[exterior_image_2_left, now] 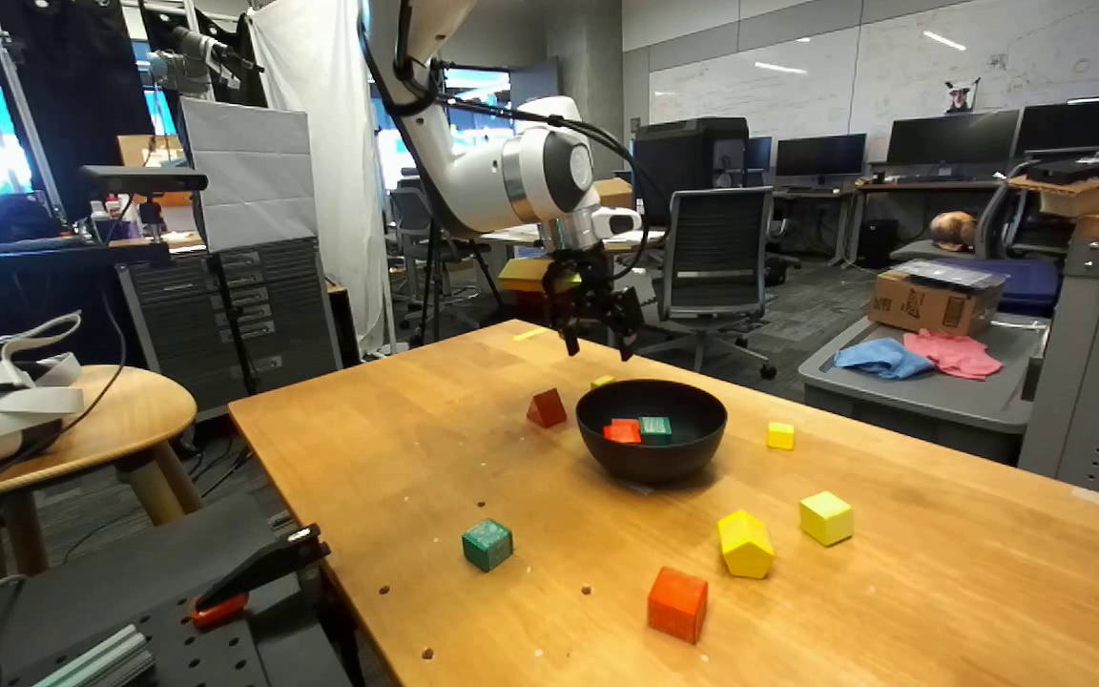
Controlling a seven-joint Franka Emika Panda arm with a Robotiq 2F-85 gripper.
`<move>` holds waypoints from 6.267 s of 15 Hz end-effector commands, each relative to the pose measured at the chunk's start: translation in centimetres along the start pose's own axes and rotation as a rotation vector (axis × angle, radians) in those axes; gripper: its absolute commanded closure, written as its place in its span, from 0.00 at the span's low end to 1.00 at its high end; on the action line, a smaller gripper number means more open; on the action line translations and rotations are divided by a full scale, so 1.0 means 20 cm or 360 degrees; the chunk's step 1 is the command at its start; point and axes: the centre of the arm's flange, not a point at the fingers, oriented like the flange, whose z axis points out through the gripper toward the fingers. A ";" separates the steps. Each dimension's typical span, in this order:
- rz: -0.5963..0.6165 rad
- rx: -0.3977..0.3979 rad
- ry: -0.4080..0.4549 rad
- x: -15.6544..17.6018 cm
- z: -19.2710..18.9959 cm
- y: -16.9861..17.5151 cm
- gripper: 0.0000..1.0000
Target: Put all the blocks one at a time in the bowl except the right yellow block farthest away from you
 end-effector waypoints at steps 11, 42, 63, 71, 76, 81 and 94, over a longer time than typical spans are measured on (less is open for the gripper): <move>0.0123 -0.0105 -0.0119 0.22 0.21 -0.06 0.27; 0.0699 -0.0099 0.0021 -0.47 -0.35 0.77 0.94; 0.0943 -0.0373 0.0131 -0.63 -0.27 1.21 0.00; 0.0879 -0.0316 0.0086 -0.61 -0.14 1.23 0.00; 0.0797 -0.0096 -0.0034 -0.56 0.07 1.20 0.00; 0.0833 -0.0119 -0.0071 -0.65 0.08 1.13 0.00; 0.0348 -0.0188 -0.0019 -0.64 -0.23 1.44 0.00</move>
